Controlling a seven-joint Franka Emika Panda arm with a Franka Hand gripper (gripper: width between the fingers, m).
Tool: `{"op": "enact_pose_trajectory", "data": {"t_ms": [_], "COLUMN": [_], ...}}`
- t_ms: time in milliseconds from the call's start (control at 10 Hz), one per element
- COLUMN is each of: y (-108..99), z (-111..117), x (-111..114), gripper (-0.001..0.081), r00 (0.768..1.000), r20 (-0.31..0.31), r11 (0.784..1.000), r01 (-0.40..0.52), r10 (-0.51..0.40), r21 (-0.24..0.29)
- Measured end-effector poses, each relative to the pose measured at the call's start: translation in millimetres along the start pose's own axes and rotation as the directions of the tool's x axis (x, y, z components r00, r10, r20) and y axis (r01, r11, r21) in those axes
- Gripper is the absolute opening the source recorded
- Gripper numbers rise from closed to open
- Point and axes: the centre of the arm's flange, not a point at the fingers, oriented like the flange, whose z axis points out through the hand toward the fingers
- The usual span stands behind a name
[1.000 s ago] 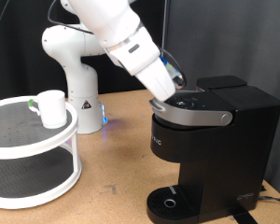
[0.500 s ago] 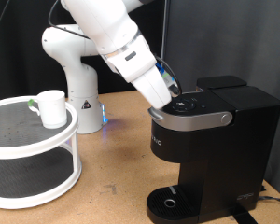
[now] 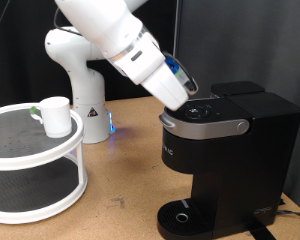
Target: Make a cup of coffee with the keurig machine
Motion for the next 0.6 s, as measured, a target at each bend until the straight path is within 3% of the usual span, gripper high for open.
{"op": "enact_pose_trajectory", "data": {"t_ms": [200,400,600], "y": [-9,-18,-14], "z": [-21,-41,-39], "x": [12,20,19], "gripper": [0.0001,0.0001,0.0001], "r00": [0.998,0.998,0.996], "r20": [-0.062,-0.063,-0.092], "r11": [0.997,0.99,0.993], "r01": [0.014,0.04,0.024], "r10": [-0.01,-0.032,-0.013], "r21": [0.077,0.137,0.113]}}
